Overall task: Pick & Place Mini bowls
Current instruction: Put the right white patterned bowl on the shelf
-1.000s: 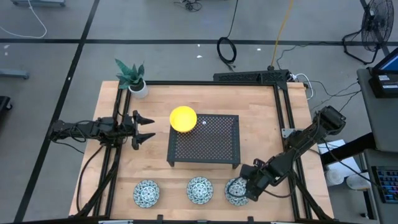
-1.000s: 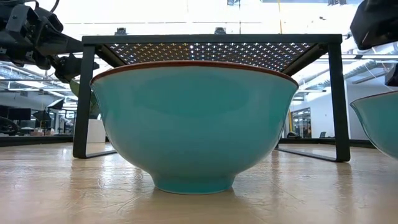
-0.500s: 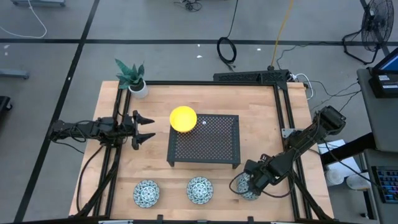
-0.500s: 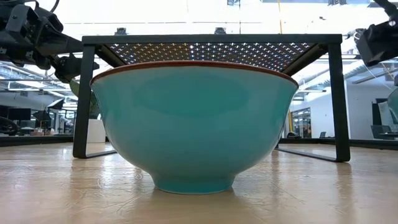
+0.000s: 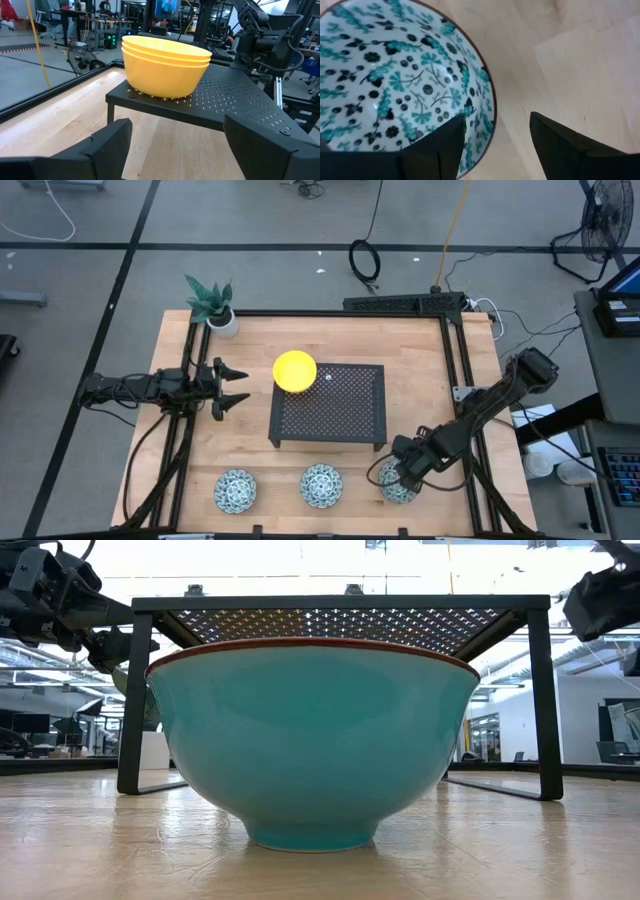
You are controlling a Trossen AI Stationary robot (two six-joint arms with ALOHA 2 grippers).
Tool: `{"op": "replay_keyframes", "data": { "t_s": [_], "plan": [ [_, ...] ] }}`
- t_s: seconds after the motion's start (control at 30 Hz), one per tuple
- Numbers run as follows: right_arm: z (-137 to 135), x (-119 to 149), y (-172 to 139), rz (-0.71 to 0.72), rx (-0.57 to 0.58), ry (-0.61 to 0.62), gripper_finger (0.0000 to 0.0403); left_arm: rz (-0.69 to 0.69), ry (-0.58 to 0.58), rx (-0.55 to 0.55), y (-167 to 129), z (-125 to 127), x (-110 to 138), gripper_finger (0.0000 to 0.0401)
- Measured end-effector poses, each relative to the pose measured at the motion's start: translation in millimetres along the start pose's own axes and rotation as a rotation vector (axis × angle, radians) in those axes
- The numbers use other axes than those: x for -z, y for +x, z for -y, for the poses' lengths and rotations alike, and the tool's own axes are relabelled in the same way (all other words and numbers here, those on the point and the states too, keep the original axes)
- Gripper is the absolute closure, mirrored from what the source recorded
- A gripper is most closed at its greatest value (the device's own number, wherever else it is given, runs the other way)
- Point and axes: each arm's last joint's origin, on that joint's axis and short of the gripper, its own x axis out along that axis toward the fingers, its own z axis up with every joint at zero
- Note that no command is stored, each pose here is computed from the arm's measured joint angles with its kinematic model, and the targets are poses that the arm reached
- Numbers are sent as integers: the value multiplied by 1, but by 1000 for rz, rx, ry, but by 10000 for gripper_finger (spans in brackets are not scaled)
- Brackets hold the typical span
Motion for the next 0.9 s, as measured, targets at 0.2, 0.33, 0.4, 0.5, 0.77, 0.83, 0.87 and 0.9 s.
{"op": "replay_keyframes", "data": {
  "t_s": [0.2,0.33,0.4,0.5,0.77,0.83,0.87,0.9],
  "plan": [
    [1,0,-5,6,-18,-6,215,0,0,0,0,0,0,91],
    [1,0,-4,4,-18,-10,252,0,0,0,0,0,0,91],
    [0,0,-4,4,-18,-5,270,0,0,0,0,0,0,91],
    [0,0,-4,6,-21,-4,292,0,0,0,0,0,0,91],
    [1,-2,-4,7,-22,2,333,0,0,0,0,0,0,91],
    [2,-3,-5,8,-21,-7,341,0,0,0,0,0,0,91],
    [2,-3,-5,8,-21,-14,344,0,0,0,0,0,0,91],
    [2,-4,-5,8,-21,-17,347,0,0,0,0,0,0,91]
  ]
}}
